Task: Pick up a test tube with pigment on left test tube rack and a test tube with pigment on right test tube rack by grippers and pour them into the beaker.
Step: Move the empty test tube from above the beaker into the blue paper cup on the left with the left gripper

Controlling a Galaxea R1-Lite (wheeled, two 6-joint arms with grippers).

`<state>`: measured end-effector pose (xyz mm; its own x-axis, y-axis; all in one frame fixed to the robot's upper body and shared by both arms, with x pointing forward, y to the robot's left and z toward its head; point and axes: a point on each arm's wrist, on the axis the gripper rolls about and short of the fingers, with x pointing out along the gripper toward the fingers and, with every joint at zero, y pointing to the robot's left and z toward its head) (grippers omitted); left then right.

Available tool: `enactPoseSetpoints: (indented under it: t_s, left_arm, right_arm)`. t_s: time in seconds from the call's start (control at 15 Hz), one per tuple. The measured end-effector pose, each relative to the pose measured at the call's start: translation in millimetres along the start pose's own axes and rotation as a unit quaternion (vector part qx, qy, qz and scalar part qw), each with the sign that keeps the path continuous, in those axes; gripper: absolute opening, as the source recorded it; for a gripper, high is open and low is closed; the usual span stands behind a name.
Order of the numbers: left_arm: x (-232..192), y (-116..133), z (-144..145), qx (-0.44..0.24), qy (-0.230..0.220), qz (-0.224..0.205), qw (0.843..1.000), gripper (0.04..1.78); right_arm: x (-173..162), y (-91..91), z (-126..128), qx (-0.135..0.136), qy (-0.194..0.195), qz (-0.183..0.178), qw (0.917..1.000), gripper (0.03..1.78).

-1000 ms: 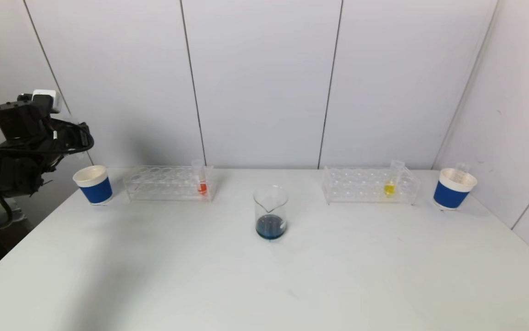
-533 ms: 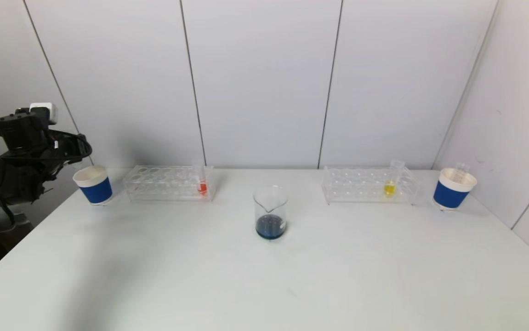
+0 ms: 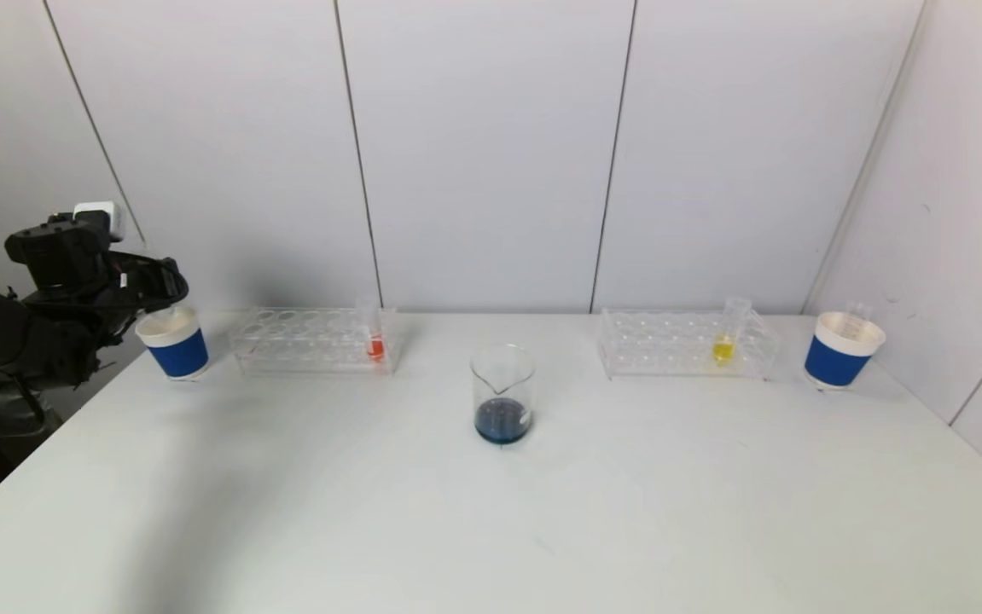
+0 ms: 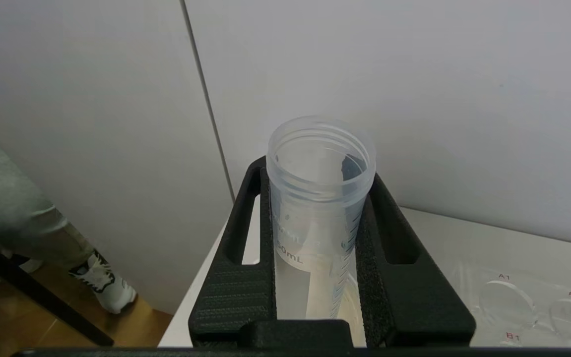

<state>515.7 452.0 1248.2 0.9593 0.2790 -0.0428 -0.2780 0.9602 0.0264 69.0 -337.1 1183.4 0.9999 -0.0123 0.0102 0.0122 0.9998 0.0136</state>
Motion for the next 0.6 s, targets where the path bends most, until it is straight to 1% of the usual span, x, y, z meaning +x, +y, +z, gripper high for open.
enactPoseSetpoints:
  t_s: [0.2, 0.4, 0.6]
  left_arm:
    - [1.1, -0.8, -9.2, 0.001, -0.008, 0.0, 1.0, 0.47]
    - [0.9, -0.7, -19.2, 0.001, 0.0, 0.0, 1.0, 0.47]
    - [2.5, 0.3, -27.0, 0.001, -0.015, 0.001, 1.0, 0.47]
  right_arm:
    - [0.0, 0.0, 0.0, 0.0, 0.0, 0.0, 1.0, 1.77]
    - [0.0, 0.0, 0.0, 0.0, 0.0, 0.0, 1.0, 1.77]
    - [0.0, 0.0, 0.0, 0.0, 0.0, 0.0, 1.0, 1.77]
